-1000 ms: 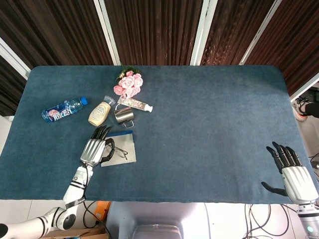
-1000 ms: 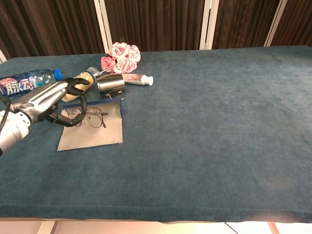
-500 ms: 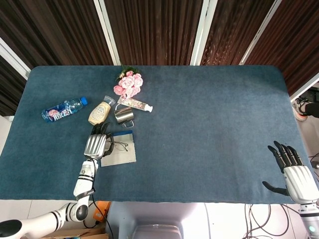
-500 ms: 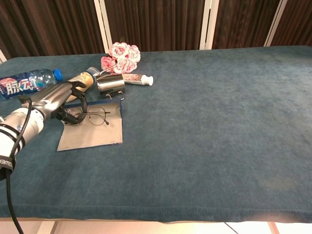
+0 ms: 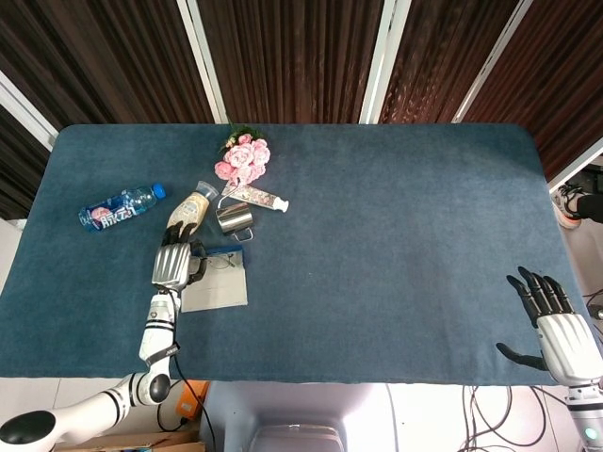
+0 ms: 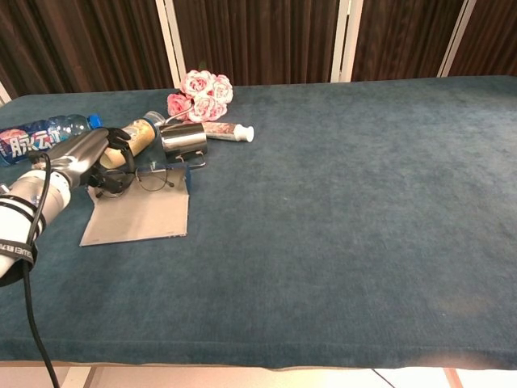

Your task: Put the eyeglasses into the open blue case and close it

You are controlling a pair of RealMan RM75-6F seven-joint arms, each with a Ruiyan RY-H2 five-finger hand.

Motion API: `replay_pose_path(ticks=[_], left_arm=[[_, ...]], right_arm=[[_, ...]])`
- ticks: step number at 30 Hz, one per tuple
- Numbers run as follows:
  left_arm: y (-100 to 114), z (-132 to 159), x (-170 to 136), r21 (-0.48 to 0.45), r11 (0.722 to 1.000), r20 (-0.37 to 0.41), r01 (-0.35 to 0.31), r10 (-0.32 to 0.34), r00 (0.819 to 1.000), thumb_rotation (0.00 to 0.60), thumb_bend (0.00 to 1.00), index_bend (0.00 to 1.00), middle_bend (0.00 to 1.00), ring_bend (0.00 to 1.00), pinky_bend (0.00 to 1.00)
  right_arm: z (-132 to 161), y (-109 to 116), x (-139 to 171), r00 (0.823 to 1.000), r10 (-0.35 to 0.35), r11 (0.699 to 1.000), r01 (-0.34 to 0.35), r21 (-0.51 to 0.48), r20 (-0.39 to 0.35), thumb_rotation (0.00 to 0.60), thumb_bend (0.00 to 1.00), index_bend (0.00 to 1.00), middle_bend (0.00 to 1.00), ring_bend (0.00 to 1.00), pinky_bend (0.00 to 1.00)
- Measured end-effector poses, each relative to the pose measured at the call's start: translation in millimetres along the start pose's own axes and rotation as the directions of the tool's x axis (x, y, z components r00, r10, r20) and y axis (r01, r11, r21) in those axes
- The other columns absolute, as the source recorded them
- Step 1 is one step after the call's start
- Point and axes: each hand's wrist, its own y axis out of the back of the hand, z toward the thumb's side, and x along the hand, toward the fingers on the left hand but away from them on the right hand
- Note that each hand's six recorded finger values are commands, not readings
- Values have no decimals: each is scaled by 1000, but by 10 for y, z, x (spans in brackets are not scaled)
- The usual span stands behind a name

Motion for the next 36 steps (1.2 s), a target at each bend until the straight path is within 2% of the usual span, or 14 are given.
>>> replay_pose_path(ticks=[11,26,32,36], left_arm=[[-28,-22,13,31,1000,9,-1,1,1000,600,421,456,121,31,85],[26,38,-55,56,998,47,-35,33,998,600,357,340,106,31,96],[97,130,-164,17,998,100,-64,62,993,600,352,335,105,31,101],[135,249,-357,-26,998,169,-48,52,984,600,339,376,97,23,101]], right_arm=[[-1,9,3,1000,-3,1000,3,-4,0,600,268,0,0,0,8],[11,0,10,1000,-1,1000,1,-2,-3,600,268,0,0,0,8],[16,-9,13,1000,3,1000,-3,3,-5,600,268,0,0,0,8],[26,-21,14,1000,6,1000,-6,7,-7,600,267,0,0,0,8]])
